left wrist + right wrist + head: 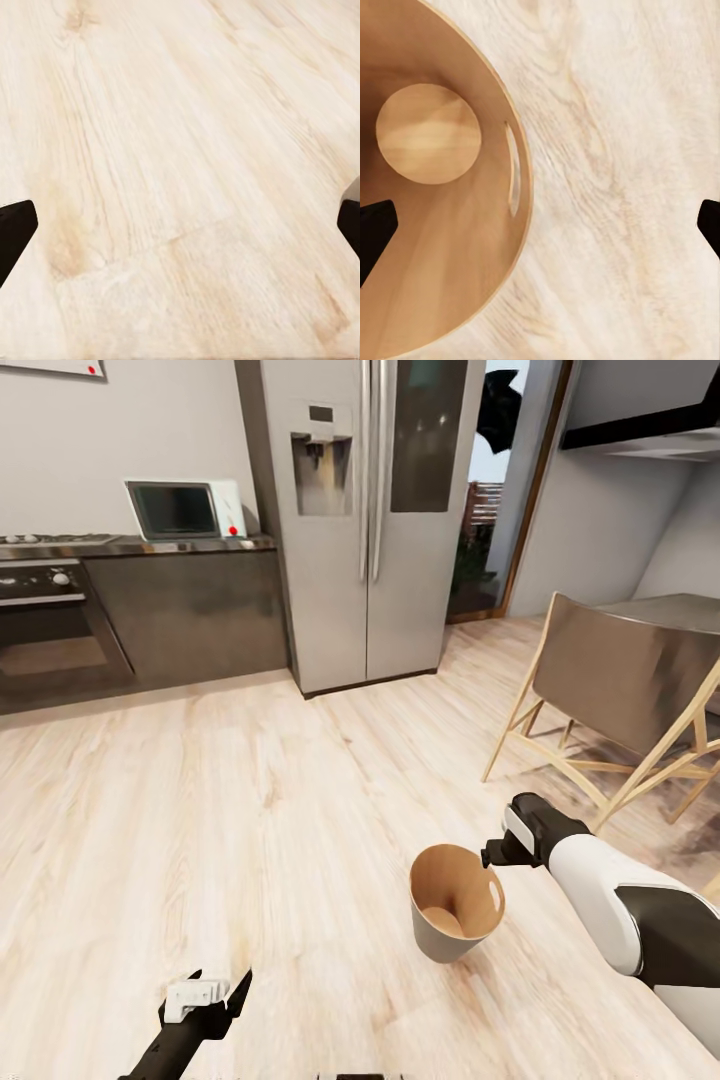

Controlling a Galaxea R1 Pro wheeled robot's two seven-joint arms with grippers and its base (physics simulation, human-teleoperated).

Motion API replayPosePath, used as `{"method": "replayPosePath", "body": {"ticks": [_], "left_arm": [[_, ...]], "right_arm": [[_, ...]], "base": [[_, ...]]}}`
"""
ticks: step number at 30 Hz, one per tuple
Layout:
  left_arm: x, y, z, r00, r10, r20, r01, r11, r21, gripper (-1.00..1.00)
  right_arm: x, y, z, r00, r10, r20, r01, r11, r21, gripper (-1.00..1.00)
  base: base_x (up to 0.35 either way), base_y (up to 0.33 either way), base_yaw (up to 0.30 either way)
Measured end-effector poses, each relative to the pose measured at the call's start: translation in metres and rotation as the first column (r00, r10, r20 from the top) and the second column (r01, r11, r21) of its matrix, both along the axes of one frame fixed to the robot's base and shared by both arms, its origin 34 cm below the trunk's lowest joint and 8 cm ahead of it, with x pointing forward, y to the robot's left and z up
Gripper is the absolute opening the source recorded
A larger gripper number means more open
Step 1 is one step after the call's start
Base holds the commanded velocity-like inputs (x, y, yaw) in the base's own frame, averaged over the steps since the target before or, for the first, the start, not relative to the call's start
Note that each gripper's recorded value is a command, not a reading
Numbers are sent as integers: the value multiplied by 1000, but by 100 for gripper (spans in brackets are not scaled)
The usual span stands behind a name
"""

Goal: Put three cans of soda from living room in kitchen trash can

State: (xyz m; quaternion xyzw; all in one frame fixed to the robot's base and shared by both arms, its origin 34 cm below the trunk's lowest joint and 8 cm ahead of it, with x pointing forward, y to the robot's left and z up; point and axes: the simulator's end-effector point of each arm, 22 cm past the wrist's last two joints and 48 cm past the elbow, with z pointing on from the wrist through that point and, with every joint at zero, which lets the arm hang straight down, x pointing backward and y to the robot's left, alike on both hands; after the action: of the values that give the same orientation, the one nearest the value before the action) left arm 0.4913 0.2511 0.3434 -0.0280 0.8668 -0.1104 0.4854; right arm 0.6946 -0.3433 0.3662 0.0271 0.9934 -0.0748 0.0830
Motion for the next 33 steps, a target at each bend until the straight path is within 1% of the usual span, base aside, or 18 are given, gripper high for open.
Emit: {"method": "replayPosePath", "body": {"ticks": [9, 14, 27, 33], "left_arm": [[-6, 0, -16, 999, 0, -37, 0, 1000, 0, 100], [-10, 0, -24, 998, -1, -57, 1, 1000, 0, 100], [-20, 0, -47, 994, 0, -109, 0, 1000, 0, 100], [-20, 0, -47, 994, 0, -109, 0, 1000, 0, 100]], "right_arm": [[-6, 0, -24, 999, 1, -38, -1, 1000, -1, 100], [-10, -2, -37, 998, 14, -62, -15, 1000, -15, 100], [-19, 0, -70, 993, 21, -116, -24, 1000, -18, 100], [-20, -1, -70, 993, 20, -116, -23, 1000, -19, 100]], "base": [[0, 0, 0], [0, 0, 0], [0, 0, 0], [0, 0, 0]]}}
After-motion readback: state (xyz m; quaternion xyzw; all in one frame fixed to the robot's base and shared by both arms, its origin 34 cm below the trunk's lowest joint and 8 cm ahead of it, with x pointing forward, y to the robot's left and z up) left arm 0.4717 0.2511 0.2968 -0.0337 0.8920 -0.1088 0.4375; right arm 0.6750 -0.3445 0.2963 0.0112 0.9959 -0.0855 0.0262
